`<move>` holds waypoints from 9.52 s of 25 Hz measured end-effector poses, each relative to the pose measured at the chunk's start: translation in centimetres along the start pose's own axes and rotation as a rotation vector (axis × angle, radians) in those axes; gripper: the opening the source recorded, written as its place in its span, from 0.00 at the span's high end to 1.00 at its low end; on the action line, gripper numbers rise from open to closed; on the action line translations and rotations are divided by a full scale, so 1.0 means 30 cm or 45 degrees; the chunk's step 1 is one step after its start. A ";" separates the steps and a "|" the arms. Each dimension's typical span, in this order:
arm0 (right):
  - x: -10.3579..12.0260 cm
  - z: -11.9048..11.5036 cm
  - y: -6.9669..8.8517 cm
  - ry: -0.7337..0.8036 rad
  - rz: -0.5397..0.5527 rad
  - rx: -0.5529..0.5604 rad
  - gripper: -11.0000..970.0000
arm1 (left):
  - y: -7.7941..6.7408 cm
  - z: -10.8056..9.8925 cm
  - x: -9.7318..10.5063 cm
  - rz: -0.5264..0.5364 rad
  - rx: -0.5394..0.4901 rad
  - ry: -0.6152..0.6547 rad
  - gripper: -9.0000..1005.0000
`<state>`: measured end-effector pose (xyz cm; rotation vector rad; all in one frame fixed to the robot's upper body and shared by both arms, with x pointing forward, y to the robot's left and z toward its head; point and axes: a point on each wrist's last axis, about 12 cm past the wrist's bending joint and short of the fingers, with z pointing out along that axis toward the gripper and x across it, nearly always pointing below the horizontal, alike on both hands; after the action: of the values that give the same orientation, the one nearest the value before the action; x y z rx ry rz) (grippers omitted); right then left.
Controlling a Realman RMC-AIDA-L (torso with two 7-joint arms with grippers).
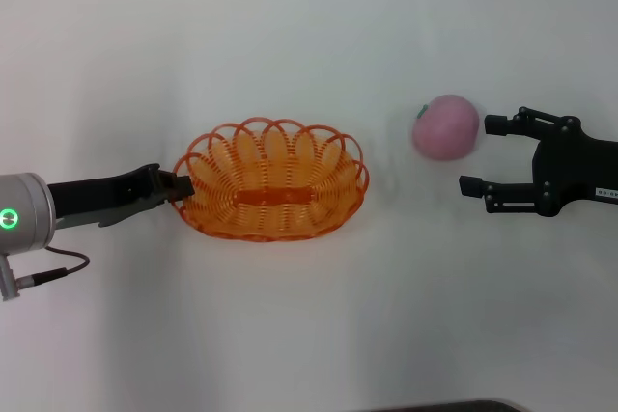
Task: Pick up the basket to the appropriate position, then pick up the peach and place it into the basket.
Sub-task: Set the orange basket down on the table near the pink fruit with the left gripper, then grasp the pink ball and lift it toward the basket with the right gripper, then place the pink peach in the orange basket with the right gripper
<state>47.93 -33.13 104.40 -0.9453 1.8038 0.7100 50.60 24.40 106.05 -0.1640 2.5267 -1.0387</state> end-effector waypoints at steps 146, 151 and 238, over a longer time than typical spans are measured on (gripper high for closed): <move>-0.446 0.276 -0.183 0.838 0.782 0.256 0.03 | 0.212 -0.161 0.232 1.318 0.399 -0.354 0.12; -0.445 0.284 -0.182 0.846 0.767 0.262 0.03 | 0.213 -0.165 0.235 1.312 0.405 -0.361 0.12; -0.547 0.530 0.009 0.770 0.541 -0.298 0.58 | 0.216 -0.182 0.215 1.274 0.391 -0.406 0.12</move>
<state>59.41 -15.56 113.42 -1.0084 2.5434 0.9860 42.78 30.94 102.98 0.8560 1.7347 -0.8364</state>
